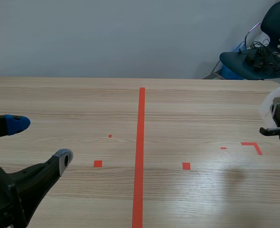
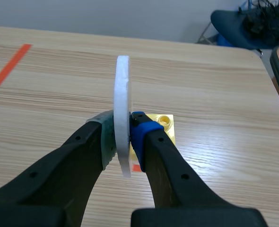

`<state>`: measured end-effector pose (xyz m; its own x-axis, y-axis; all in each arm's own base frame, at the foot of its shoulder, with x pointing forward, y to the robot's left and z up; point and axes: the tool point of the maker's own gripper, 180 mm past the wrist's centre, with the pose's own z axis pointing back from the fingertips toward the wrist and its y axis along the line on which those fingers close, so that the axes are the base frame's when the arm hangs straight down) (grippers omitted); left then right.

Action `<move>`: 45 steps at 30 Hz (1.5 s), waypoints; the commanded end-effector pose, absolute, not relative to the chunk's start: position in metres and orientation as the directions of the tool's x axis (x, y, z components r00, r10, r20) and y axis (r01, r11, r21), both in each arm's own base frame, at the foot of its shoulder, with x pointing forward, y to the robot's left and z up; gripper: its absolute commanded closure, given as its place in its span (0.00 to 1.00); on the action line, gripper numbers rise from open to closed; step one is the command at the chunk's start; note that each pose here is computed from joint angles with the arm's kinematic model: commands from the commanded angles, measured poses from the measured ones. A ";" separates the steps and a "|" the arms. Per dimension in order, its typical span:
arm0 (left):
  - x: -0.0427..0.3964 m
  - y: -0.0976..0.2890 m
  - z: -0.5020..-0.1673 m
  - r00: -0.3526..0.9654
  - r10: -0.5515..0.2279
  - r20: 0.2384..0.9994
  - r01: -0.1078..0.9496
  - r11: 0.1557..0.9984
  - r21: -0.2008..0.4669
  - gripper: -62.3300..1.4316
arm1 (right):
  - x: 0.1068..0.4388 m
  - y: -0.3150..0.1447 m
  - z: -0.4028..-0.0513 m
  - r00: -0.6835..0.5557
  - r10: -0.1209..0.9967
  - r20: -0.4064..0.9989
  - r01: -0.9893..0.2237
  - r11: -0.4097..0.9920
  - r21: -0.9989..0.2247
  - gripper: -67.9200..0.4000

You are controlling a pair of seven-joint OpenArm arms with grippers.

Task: Do the leaf sorting experiment

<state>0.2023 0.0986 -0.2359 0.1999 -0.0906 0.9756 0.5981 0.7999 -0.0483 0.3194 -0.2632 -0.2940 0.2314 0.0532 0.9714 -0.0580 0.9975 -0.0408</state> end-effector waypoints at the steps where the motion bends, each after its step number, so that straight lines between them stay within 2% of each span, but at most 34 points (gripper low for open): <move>1: 0.205 0.096 -0.225 0.165 -0.072 0.984 0.606 0.794 -0.044 0.00 | 0.332 -0.270 -0.293 0.223 0.052 0.973 -0.068 0.997 -0.037 0.94; 10: 0.205 0.096 -0.224 0.165 -0.071 0.984 0.606 0.794 -0.044 0.00 | 0.353 -0.305 -0.321 0.273 -0.032 0.962 0.025 0.999 0.026 0.94; 19: 0.205 0.096 -0.225 0.164 -0.075 0.984 0.607 0.794 -0.041 0.00 | 0.342 -0.319 -0.352 0.313 -0.076 0.947 0.079 0.995 0.054 0.94; 24: 0.205 0.096 -0.225 0.164 -0.075 0.984 0.607 0.794 -0.041 0.00 | 0.340 -0.318 -0.356 0.326 -0.074 0.942 0.078 0.996 0.051 0.93; 27: 0.205 0.096 -0.225 0.164 -0.075 0.984 0.607 0.794 -0.041 0.00 | 0.338 -0.318 -0.358 0.332 -0.074 0.940 0.078 0.996 0.051 0.79; 31: 0.205 0.096 -0.225 0.164 -0.075 0.984 0.607 0.794 -0.041 0.00 | 0.336 -0.322 -0.355 0.319 -0.062 0.946 0.069 0.997 0.042 0.52; 33: 0.205 0.096 -0.225 0.165 -0.076 0.983 0.607 0.794 -0.041 0.00 | 0.339 -0.322 -0.345 0.292 -0.049 0.955 0.035 0.999 0.041 0.43; 40: 0.205 0.096 -0.225 0.165 -0.075 0.983 0.607 0.794 -0.041 0.00 | 0.358 -0.311 -0.274 0.176 0.090 0.980 -0.149 0.987 -0.063 0.23; 45: 0.205 0.096 -0.225 0.165 -0.075 0.983 0.607 0.794 -0.041 0.00 | 0.363 -0.274 -0.229 0.142 0.162 0.977 -0.296 0.948 -0.114 0.12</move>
<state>0.2023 0.0986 -0.2359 0.1998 -0.0909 0.9756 0.5983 0.7999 -0.0480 0.3648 -0.2758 -0.2365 0.1593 0.1643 0.9735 -0.2873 0.9511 -0.1135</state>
